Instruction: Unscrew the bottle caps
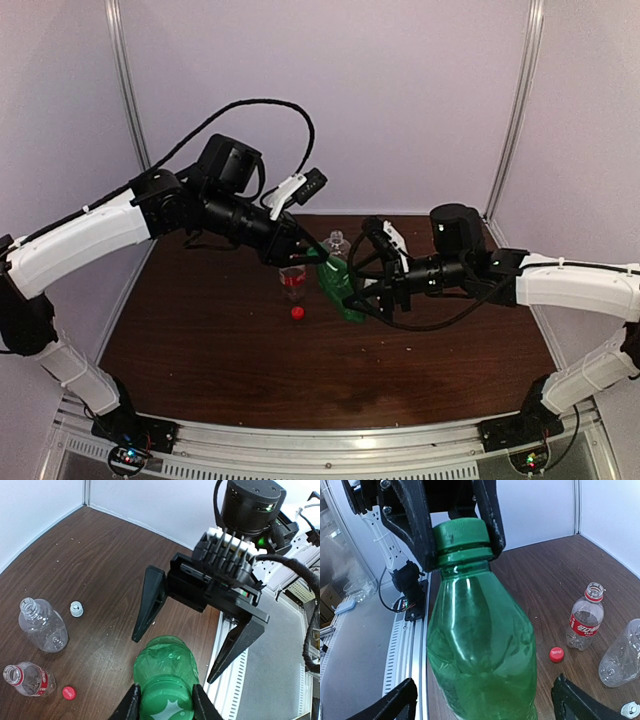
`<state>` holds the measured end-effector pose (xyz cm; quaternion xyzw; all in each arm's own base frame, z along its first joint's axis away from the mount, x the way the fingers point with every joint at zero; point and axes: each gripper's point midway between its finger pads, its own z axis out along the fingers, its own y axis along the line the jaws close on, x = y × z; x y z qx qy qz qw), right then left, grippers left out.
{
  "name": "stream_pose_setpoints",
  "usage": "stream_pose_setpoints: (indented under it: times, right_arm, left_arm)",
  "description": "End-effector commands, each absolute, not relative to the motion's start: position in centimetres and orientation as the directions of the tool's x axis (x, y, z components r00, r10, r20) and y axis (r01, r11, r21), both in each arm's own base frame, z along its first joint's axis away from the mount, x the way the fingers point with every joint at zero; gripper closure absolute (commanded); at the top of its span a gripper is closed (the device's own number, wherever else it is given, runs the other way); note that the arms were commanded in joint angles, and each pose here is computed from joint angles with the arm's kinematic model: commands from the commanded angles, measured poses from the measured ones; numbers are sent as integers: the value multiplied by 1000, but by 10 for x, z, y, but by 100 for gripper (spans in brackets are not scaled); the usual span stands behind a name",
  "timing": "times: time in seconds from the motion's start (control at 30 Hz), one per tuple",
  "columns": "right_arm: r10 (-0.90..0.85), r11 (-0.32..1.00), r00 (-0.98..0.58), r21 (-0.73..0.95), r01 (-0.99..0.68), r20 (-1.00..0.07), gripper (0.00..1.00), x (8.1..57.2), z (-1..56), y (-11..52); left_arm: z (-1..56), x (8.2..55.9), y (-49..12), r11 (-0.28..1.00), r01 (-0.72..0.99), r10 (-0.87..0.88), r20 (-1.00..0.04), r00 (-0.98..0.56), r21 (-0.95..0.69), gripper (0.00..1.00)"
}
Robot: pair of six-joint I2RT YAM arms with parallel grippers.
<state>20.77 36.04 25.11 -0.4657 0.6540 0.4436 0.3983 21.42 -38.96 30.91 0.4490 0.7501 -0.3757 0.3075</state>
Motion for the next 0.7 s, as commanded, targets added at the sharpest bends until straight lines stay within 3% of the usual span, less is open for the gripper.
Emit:
stream_pose_setpoints:
  times: [0.0,0.67]
  right_arm:
    - [-255,182,-194,150,-972,-947,10,214,264,367]
    - [-285,156,-183,143,-977,-941,28,216,254,382]
  left_arm:
    - [334,213,-401,235,931,393,-849,-354,-279,87]
    - [335,213,-403,219,928,377,-851,-365,-302,89]
